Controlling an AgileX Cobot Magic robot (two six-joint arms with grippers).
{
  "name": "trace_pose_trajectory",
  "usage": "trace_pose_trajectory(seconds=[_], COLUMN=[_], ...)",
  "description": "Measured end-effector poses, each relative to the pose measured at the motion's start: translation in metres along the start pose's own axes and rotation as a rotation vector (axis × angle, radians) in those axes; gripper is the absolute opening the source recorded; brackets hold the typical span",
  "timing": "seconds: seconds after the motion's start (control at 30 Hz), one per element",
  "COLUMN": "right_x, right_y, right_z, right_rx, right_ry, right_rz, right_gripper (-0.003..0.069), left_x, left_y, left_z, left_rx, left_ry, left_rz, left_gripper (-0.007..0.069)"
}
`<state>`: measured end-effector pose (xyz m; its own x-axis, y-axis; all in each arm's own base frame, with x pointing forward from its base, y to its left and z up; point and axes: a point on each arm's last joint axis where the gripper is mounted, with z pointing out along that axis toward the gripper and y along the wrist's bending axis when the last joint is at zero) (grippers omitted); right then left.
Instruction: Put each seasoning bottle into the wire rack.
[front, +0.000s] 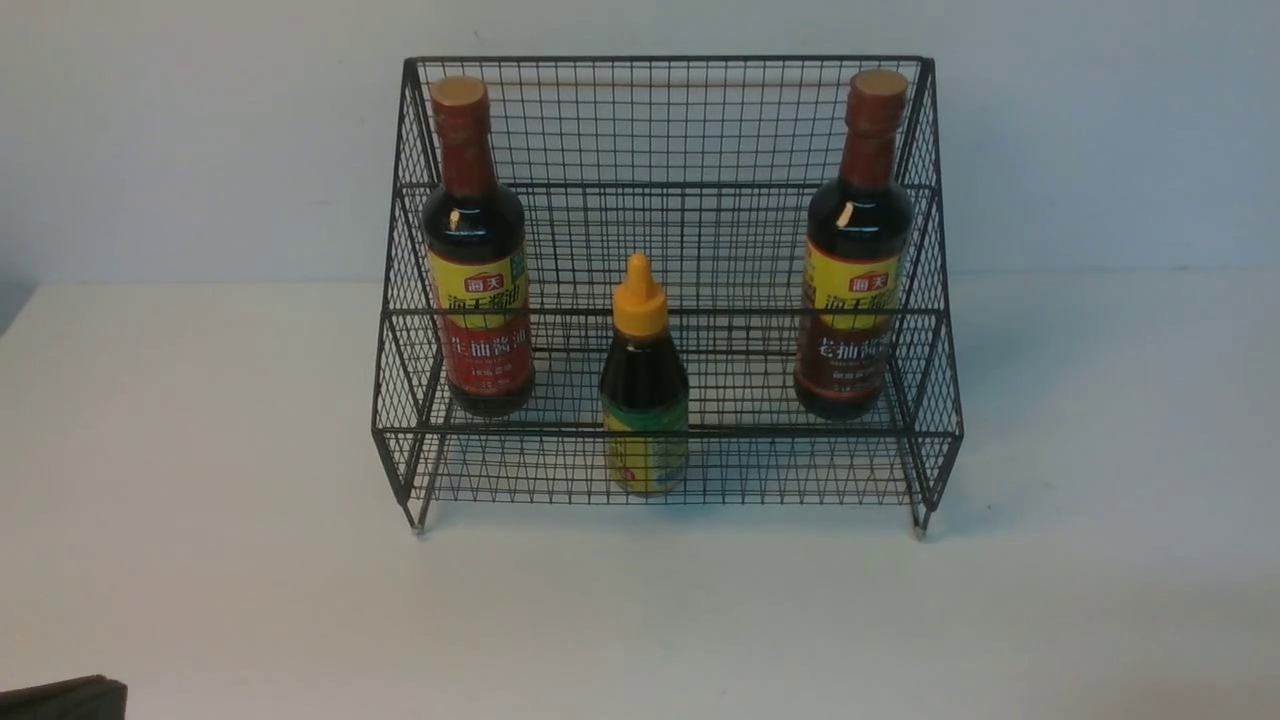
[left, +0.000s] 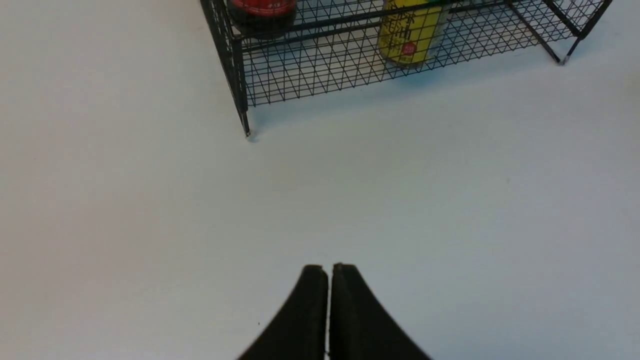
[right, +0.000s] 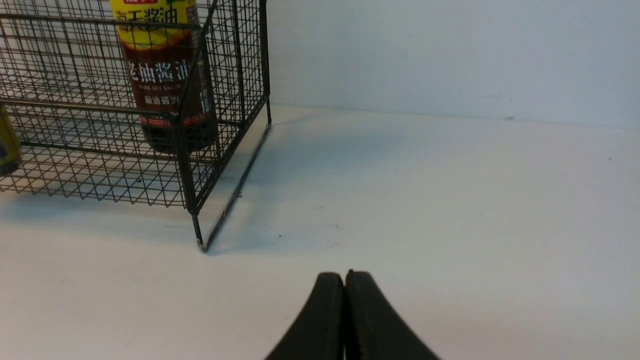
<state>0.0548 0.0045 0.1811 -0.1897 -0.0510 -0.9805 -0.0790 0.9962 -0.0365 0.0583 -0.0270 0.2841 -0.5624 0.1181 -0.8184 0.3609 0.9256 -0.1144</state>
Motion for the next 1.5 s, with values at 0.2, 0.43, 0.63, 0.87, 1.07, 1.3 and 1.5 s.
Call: trace_pose_trajectory(seconds=[0.2,0.43,0.63,0.87,1.07,1.3,1.5], right_x=[0.000,0.000,0.000,0.000,0.000,0.000,0.000], right_y=[0.000,0.000,0.000,0.000,0.000,0.000,0.000], right_z=[0.000,0.000,0.000,0.000,0.000,0.000,0.000], right_rx=[0.000,0.000,0.000,0.000,0.000,0.000,0.000], right_ry=[0.000,0.000,0.000,0.001,0.001,0.001,0.001], right_rz=[0.000,0.000,-0.001,-0.001,-0.001,-0.001,-0.001], right_gripper=[-0.0015,-0.0015,-0.0015,-0.0015,-0.0015,-0.0015,-0.0015], left_x=[0.021,0.061,0.080,0.091,0.094,0.099,0.099], left_y=[0.003,0.014,0.027,0.036,0.037,0.037,0.037], left_z=[0.017,0.026,0.039,0.045,0.048,0.050,0.050], left_rx=[0.013,-0.076,-0.283,-0.420,-0.420,-0.415,-0.415], left_ry=[-0.089,-0.408,-0.416,-0.381,-0.365,-0.312,-0.311], left_rz=[0.034,0.107,0.068,0.013,-0.007,-0.022,-0.022], left_gripper=[-0.0005,-0.0005,-0.0005,-0.0005,-0.0005,-0.0005,-0.0005])
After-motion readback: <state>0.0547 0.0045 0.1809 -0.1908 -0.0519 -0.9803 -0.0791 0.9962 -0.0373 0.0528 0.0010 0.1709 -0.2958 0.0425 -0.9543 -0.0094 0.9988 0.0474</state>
